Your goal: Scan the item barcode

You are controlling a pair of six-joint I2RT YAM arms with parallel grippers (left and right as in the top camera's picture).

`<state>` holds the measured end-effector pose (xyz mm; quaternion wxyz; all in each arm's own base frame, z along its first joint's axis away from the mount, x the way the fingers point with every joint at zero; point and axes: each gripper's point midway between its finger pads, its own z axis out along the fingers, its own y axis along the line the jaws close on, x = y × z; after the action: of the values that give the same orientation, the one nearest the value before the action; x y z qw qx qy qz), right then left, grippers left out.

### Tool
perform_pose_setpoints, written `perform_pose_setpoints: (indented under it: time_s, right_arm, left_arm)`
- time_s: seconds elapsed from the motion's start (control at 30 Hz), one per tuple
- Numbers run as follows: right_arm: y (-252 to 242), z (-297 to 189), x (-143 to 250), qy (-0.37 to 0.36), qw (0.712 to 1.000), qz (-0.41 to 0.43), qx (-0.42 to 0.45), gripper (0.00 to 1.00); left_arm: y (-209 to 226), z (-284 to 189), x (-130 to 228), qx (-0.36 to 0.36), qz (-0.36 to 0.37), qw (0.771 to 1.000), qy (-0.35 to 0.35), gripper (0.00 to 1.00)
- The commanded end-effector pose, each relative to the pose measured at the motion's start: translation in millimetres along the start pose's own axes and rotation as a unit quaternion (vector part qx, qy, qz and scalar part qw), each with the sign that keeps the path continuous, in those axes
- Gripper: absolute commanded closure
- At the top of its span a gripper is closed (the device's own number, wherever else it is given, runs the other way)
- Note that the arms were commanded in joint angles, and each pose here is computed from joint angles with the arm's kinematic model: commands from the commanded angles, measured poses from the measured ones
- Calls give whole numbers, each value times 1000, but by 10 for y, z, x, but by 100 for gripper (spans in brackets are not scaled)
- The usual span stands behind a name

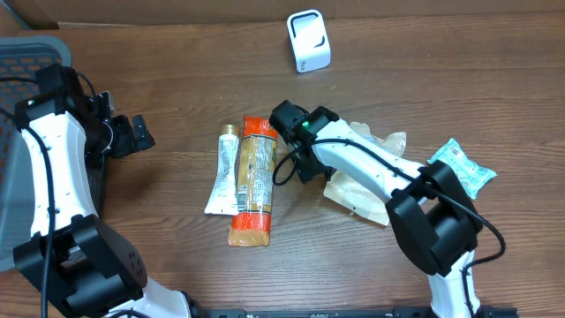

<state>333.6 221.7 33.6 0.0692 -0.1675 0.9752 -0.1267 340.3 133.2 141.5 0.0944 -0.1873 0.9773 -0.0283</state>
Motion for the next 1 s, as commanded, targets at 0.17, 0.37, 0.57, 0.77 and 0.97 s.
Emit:
perform_pose_setpoints:
  time_s: [0.17,0.37,0.57,0.77,0.97]
  right_arm:
    - [-89,106,127,28,999,-13,36,22]
    - [-326,252,329,51,993,-33,105,22]
    - [-471,285,434,63,986,-47,145,28]
    - [-489,288,453,67,985,-61,148,54]
    - [-704,274,424,54,972,-86,213,40]
  left_arm:
    - [16,-8,-34,1,-11,1000,-3,0]
    - [16,-8,-34,1,-11,1000,-3,0]
    - [16,-8,-34,1,-11,1000,-3,0]
    - [16,-8,-34,1,-11,1000,-3,1]
    - [16,-8,-34,1,-11,1000,-3,0]
